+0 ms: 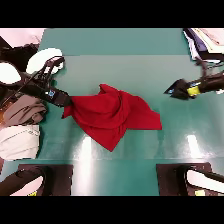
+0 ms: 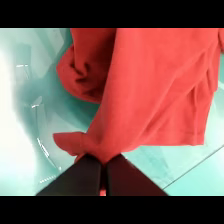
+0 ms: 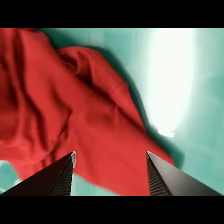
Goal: Fold the shirts.
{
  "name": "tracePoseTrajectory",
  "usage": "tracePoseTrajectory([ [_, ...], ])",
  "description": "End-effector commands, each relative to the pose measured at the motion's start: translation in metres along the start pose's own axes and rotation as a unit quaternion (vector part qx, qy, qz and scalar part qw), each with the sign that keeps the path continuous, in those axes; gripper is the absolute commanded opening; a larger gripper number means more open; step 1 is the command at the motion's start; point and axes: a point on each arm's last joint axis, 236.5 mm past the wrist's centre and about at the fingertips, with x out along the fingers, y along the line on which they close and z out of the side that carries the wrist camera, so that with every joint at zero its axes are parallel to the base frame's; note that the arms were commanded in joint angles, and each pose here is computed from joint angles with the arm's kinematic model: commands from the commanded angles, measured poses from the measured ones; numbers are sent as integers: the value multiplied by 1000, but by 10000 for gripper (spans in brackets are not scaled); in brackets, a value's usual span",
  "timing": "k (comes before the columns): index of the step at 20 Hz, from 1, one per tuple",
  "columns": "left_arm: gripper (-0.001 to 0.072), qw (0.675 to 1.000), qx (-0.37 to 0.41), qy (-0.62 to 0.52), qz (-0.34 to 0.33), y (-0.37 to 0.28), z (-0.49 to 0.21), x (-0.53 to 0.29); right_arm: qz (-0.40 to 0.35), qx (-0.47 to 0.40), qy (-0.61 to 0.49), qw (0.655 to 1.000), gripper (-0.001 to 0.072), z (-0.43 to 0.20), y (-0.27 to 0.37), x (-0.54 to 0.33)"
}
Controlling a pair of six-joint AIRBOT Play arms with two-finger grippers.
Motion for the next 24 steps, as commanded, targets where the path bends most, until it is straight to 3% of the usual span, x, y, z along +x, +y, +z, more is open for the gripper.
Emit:
tracePoseTrajectory([
  [1, 22, 1000, -4, -6, 3, 0, 3, -4, -8, -25, 29, 999, 507, -3, -3, 69],
  [3, 22, 1000, -4, -5, 3, -1, 3, -4, -8, -39, 52, 998, 438, 0, 2, 94],
  [12, 22, 1000, -4, -3, 2, -1, 2, -4, -45, -90, 101, 990, 434, 5, -6, 126],
  [13, 22, 1000, -6, -3, 2, -1, 2, -4, -45, -88, 102, 990, 407, 3, -6, 127],
  [15, 22, 1000, -16, -3, 2, -1, 2, -4, -44, -87, 112, 989, 19, -3, -6, 129],
  [19, 21, 1000, -15, -22, 12, 0, 12, -16, -38, -110, 70, 991, 15, 15, 15, 96],
  [22, 21, 993, 19, -109, 47, -7, 58, -77, -28, -166, -65, 984, 15, 68, 69, 0],
  [24, 21, 979, 52, -188, 61, -26, 90, -138, -24, -214, -172, 961, 15, 91, 116, -86],
])
